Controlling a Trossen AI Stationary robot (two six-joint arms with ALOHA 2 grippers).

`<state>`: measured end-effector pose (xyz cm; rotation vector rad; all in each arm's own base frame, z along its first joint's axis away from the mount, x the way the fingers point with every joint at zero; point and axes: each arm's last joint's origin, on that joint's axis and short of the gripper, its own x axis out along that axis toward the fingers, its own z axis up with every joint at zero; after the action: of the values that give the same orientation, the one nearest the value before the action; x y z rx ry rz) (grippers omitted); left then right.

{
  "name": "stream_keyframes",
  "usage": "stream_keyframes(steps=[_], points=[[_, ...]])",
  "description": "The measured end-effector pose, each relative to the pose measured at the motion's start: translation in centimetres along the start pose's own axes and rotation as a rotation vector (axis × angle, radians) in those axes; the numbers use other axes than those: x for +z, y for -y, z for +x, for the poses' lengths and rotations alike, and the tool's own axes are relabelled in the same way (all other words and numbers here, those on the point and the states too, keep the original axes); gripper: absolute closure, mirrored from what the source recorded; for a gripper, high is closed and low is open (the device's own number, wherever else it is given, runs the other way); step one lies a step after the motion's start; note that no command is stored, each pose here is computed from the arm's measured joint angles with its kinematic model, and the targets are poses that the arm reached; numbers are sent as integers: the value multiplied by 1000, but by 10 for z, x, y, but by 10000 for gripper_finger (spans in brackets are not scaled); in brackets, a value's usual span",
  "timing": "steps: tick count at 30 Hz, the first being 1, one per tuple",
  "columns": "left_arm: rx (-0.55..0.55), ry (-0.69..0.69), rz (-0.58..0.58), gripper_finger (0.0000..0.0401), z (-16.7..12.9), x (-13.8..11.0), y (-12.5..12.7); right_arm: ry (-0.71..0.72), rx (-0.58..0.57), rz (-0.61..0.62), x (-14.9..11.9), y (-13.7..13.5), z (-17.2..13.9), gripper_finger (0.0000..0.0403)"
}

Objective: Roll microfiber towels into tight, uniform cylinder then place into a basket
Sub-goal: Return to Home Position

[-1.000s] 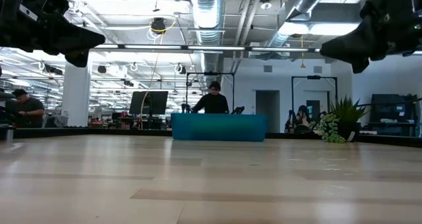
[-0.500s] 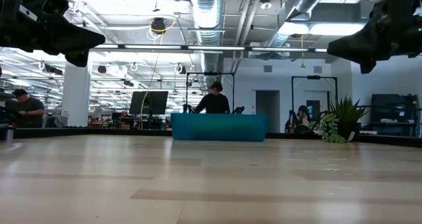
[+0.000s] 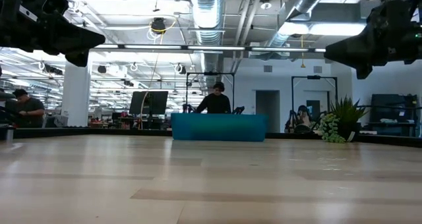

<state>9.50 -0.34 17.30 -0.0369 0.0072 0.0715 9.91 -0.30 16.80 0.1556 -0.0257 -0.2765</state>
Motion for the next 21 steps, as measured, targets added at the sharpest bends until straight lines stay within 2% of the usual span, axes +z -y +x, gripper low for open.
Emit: stream_keyframes(steps=[21], points=[[0,-1,-8,401,0,0,0,0,-1,2,0,0,0,285]])
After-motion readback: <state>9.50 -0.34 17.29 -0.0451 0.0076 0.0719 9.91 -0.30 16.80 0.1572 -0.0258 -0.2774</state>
